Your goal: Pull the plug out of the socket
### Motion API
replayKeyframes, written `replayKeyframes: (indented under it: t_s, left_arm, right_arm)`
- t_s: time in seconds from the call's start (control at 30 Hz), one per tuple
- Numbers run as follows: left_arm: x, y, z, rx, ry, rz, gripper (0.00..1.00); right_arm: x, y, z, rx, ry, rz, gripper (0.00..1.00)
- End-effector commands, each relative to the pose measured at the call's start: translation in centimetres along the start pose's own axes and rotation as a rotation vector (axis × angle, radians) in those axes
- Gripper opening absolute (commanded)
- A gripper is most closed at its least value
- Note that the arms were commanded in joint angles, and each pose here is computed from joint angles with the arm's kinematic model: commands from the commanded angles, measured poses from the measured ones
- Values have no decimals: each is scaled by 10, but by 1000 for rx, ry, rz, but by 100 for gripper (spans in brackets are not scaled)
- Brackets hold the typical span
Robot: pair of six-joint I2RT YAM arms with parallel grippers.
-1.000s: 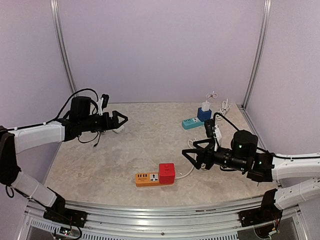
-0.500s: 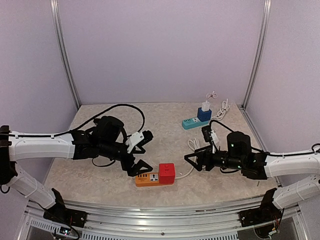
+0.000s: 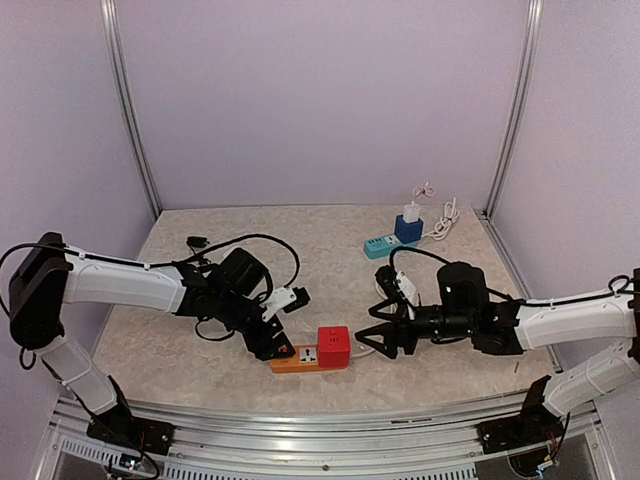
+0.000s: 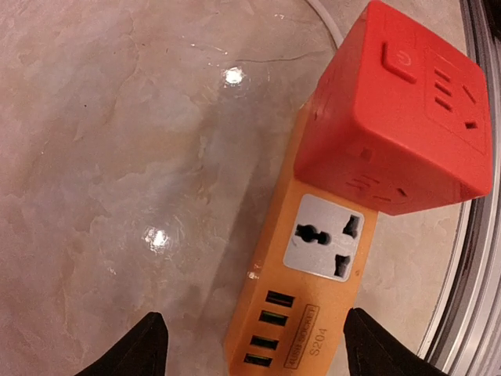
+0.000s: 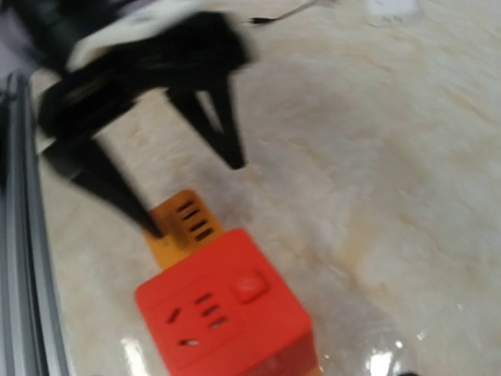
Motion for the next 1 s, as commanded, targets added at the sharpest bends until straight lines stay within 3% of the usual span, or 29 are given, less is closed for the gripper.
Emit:
replayKeyframes:
  t_s: [0.0,0.33,0.7,0.97]
  left_arm:
    - [8,-3,8,19,69,42,74]
    - [17,-13,10,35,100,76,69]
    - [12,-19,12,55,97,91,70]
    - [16,-27,10,81,106,107,69]
  right_arm:
    - [-3,-7,11,-69,191,-13,79]
    - [4,-32,12,-121,353,68,76]
    - [26,-63,14,-224,370,180,73]
    - [40,-78,16,-209,407,273,71]
Point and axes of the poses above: each gripper's point midway between its finger pads, its own y axis back along the fingers, its own z axis along the line the jaws close on, x = y × z, the point moved 6 cm from there along y, back along the fingers, and after that the axes turned 4 degrees about -y, right-handed, at the moved point
